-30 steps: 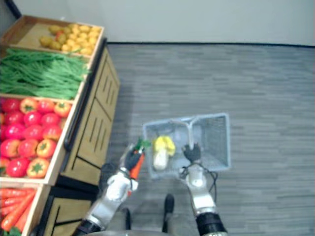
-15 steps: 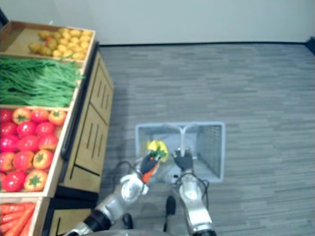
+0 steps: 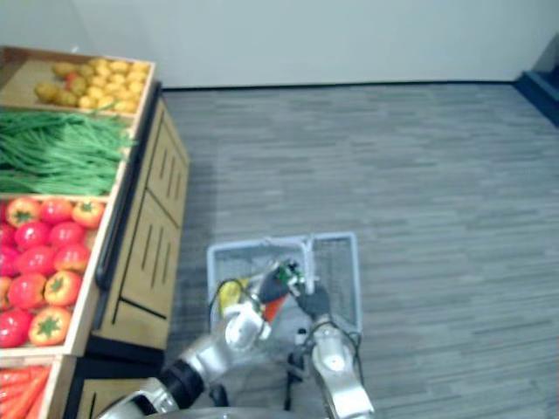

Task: Pick vegetable in the basket

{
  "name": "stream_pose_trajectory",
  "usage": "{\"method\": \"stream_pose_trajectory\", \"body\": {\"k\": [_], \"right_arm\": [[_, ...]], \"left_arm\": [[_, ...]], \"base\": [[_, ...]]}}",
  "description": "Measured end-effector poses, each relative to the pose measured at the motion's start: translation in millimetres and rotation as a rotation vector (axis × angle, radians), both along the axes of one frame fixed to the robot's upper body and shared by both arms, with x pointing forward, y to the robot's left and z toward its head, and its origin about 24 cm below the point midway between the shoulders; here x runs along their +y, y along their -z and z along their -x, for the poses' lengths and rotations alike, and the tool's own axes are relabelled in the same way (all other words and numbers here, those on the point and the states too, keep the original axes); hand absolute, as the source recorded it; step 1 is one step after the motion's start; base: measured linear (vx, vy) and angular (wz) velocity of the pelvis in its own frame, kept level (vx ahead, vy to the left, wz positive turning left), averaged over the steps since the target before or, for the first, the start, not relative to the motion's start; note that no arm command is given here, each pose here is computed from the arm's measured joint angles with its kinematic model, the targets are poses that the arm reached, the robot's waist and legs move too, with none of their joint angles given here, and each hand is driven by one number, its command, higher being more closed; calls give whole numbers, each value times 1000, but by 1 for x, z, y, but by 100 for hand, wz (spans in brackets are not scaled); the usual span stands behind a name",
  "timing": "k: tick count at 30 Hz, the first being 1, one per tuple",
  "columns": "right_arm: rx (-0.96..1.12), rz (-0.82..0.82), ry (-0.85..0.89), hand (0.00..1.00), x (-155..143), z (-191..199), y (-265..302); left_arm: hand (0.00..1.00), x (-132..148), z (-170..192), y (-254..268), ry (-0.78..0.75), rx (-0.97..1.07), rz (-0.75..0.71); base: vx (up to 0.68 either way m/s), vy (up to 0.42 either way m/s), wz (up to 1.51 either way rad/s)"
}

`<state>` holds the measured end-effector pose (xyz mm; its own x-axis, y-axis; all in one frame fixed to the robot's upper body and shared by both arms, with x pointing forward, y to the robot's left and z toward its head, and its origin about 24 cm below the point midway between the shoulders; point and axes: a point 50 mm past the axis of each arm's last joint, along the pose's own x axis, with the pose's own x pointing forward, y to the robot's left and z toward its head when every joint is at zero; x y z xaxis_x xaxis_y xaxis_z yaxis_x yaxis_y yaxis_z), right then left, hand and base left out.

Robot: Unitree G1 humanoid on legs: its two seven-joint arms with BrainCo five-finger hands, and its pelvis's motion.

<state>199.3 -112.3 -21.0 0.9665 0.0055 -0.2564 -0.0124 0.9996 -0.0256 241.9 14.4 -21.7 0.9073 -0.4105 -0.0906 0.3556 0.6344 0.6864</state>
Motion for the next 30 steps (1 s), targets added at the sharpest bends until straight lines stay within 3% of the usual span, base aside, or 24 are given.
{"method": "stream_pose_trajectory", "body": {"k": [5, 13, 18, 21, 25, 30], "right_arm": [[6, 5, 28, 100, -7, 1, 2], [116, 22, 215, 100, -49, 22, 29], [195, 29, 458, 100, -96, 37, 48], [352, 52, 620, 100, -124, 69, 74], [489, 50, 715, 100, -135, 95, 94], [637, 44, 830, 100, -145, 128, 111]], "left_arm": [[0, 9, -4, 3, -49, 6, -4], [0, 54, -18, 2, -221, -26, -36], [0, 105, -10, 7, -434, -13, -38], [0, 142, 5, 18, -573, 31, -62], [0, 190, 28, 35, -812, 127, -44], [0, 226, 70, 75, -1092, 360, 30]], "base": [[6, 11, 1], [-4, 6, 2], [-11, 1, 4], [-4, 1, 4], [0, 0, 0], [6, 6, 6]]}}
